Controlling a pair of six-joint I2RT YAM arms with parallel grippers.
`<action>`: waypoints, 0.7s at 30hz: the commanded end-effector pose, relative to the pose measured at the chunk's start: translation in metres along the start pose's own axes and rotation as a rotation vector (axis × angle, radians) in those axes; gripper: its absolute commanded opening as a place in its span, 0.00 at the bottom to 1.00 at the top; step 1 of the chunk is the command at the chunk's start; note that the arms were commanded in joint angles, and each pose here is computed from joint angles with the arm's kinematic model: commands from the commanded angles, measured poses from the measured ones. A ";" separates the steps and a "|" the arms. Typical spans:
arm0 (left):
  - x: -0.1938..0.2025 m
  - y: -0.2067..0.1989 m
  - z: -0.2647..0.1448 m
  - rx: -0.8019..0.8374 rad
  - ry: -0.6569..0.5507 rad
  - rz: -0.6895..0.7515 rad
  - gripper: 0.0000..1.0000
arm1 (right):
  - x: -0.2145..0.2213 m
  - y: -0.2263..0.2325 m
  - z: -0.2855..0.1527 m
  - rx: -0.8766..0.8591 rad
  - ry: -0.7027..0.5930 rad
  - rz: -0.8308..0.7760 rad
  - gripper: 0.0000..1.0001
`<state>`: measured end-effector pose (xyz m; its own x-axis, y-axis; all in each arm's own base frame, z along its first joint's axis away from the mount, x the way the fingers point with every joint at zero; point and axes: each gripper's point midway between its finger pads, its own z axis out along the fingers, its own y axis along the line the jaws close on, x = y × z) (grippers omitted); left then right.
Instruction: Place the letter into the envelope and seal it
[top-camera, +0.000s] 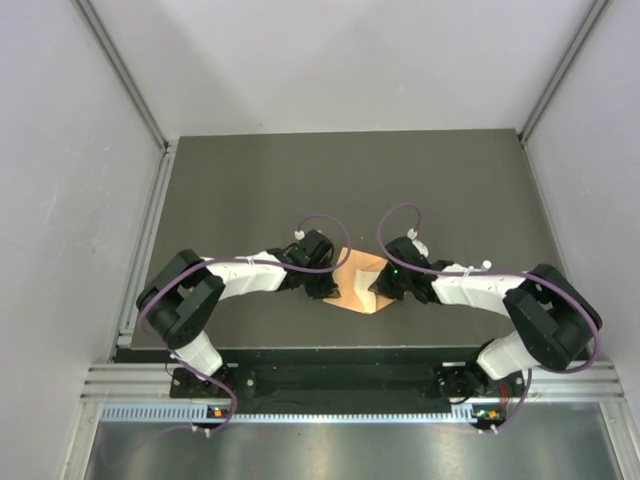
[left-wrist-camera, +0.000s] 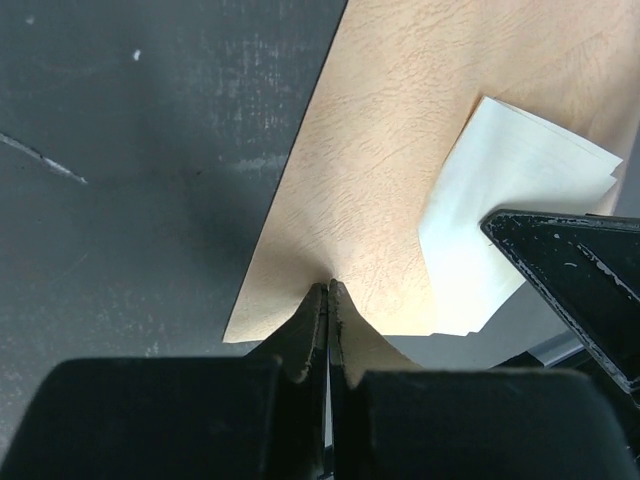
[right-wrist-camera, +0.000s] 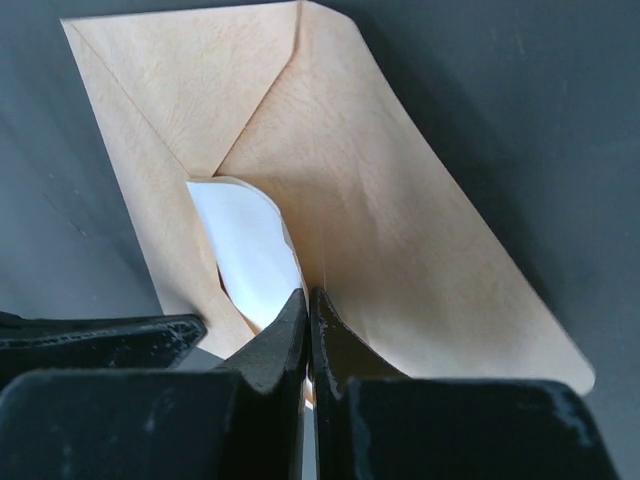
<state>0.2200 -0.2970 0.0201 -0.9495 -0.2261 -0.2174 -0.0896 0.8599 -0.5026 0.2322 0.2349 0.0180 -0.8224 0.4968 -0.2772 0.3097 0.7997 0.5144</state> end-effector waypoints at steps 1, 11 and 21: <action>0.005 0.017 0.009 -0.083 0.016 0.024 0.00 | -0.014 0.000 0.002 -0.011 -0.078 0.129 0.00; 0.004 0.017 0.008 -0.094 0.023 0.056 0.00 | -0.040 -0.009 -0.011 -0.005 -0.225 0.169 0.00; 0.002 0.000 0.007 -0.014 0.028 0.078 0.01 | -0.020 0.015 0.018 -0.080 -0.205 0.057 0.00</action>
<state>0.2210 -0.3006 0.0204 -0.9587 -0.1756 -0.2239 -0.0455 0.8713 -0.4886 0.2563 0.2331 0.0195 -0.7048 0.6045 -0.3712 0.3373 0.7459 0.5743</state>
